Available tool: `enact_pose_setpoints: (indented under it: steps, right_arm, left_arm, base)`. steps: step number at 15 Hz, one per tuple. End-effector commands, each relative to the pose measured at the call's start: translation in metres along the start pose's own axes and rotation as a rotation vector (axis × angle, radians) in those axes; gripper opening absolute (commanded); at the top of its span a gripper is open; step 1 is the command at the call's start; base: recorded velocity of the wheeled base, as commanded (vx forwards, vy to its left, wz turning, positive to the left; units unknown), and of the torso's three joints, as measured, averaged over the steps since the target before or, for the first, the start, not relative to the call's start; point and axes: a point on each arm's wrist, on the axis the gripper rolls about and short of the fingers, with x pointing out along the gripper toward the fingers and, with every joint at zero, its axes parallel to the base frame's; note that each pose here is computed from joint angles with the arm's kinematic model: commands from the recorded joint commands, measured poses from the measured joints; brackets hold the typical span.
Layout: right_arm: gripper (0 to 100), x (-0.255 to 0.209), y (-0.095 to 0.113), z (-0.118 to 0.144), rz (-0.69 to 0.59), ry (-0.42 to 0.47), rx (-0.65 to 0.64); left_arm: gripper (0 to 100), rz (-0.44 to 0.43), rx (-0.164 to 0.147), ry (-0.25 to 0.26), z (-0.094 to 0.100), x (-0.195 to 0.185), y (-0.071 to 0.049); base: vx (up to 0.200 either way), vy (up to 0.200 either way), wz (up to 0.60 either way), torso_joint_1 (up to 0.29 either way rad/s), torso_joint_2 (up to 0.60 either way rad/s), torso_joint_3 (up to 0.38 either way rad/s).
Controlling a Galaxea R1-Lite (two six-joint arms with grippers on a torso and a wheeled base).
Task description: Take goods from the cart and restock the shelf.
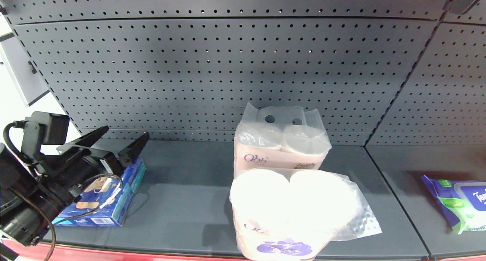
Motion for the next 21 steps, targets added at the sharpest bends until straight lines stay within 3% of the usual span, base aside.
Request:
enact_pose_setpoints:
  steps: [1, 2, 6, 8, 12, 16, 19, 21]
  right_arm:
    - [100, -0.001, -0.001, 0.005, 0.001, -0.006, 0.001]
    - [100, -0.001, -0.002, 0.009, 0.0, -0.009, 0.002]
    - [100, 0.002, -0.009, 0.044, 0.004, 0.001, -0.002]
    - [100, 0.011, -0.01, 0.062, 0.012, 0.051, -0.015]
    - [100, 0.036, -0.01, 0.085, -0.022, 0.177, -0.035]
    - [100, 0.062, -0.014, 0.09, -0.196, 0.358, -0.023]
    - [100, 0.092, -0.01, 0.093, -0.093, 0.454, 0.087]
    - [100, 0.108, -0.005, 0.094, -0.056, 0.445, 0.114]
  left_arm:
    - [100, 0.003, 0.0, 0.007, 0.002, -0.004, -0.001]
    - [100, 0.002, -0.001, 0.019, 0.004, -0.007, -0.001]
    - [100, -0.006, -0.018, 0.168, 0.029, -0.048, -0.007]
    - [100, -0.009, -0.031, 0.284, 0.054, -0.091, -0.013]
    - [100, -0.044, -0.054, 0.418, 0.071, -0.166, -0.021]
    - [100, -0.034, -0.053, 0.455, 0.056, -0.213, -0.025]
    - [100, 0.018, -0.042, 0.456, 0.048, -0.232, -0.025]
    - [100, 0.021, -0.041, 0.456, 0.044, -0.236, -0.026]
  base:
    - [0.0, 0.0, 0.0, 0.0, 0.0, 0.0]
    - [0.0, 0.0, 0.0, 0.0, 0.0, 0.0]
    - [0.0, 0.0, 0.0, 0.0, 0.0, 0.0]
    - [0.0, 0.0, 0.0, 0.0, 0.0, 0.0]
    - [0.0, 0.0, 0.0, 0.0, 0.0, 0.0]
    - [0.0, 0.0, 0.0, 0.0, 0.0, 0.0]
    - [0.0, 0.0, 0.0, 0.0, 0.0, 0.0]
    - [0.0, 0.0, 0.0, 0.0, 0.0, 0.0]
